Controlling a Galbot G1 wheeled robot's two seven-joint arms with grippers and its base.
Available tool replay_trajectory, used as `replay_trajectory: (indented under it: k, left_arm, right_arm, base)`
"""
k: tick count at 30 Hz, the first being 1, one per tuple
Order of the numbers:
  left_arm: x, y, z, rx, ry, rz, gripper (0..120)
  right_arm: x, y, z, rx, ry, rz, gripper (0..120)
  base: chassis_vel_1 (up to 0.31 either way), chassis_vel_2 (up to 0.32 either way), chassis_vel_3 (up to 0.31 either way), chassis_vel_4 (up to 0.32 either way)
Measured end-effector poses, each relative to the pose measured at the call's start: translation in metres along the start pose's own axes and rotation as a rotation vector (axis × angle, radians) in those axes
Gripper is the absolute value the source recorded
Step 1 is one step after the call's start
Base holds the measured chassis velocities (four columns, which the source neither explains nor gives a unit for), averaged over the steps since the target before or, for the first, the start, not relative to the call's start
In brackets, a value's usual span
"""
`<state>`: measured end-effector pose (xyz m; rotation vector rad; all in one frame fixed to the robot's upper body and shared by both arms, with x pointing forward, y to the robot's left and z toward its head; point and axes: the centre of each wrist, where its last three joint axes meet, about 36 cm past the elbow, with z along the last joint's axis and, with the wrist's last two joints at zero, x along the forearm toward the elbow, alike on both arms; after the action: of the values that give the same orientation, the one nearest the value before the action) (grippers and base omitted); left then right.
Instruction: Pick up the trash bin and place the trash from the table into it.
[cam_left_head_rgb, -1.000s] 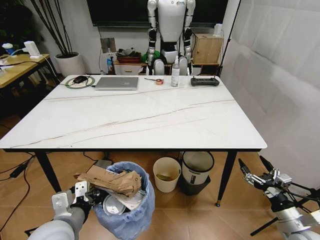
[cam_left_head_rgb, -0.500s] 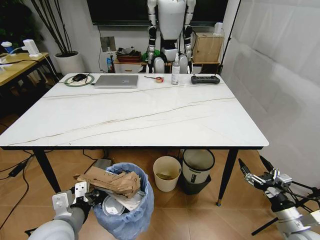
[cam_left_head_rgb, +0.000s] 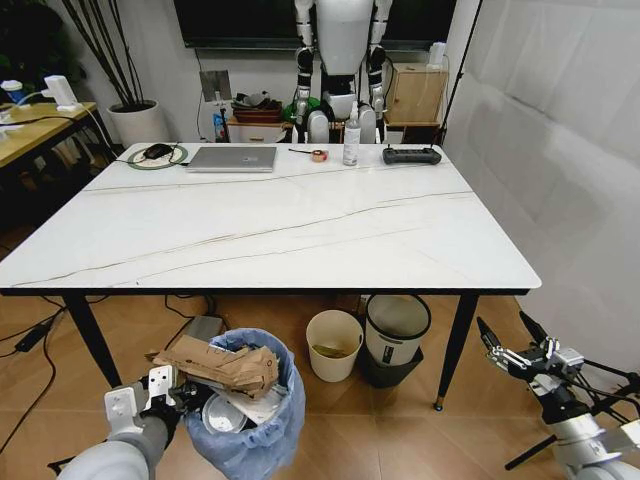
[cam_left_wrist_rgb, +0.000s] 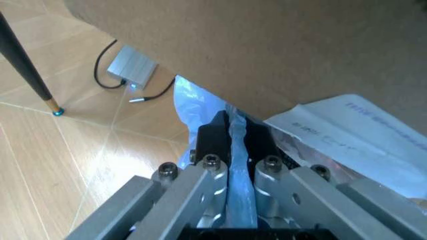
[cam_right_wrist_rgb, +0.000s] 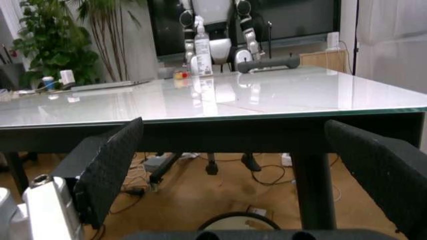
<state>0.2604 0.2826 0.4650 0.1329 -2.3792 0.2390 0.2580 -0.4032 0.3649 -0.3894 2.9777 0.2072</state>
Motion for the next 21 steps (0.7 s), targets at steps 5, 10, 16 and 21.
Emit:
replay_trajectory:
  k: [5, 10, 16, 21]
  left_arm:
    - [-0.0003, 0.0019, 0.0, -0.016, -0.003, -0.013, 0]
    - [-0.0002, 0.0026, -0.0003, -0.025, -0.005, -0.02, 0]
    - [-0.0004, 0.0031, 0.0, -0.031, -0.009, -0.027, 0]
    - [-0.0017, 0.0037, 0.0004, -0.029, -0.008, -0.029, 0]
  right_arm:
    - [0.0, 0.0, 0.0, 0.0, 0.0, 0.0, 100]
    - [0.0, 0.0, 0.0, 0.0, 0.0, 0.0, 100]
    - [0.0, 0.0, 0.0, 0.0, 0.0, 0.0, 100]
    - [0.0, 0.0, 0.0, 0.0, 0.0, 0.0, 100]
  base:
    - [0.0, 0.0, 0.0, 0.0]
    - [0.0, 0.0, 0.0, 0.0]
    - [0.0, 0.0, 0.0, 0.0]
    - [0.0, 0.0, 0.0, 0.0]
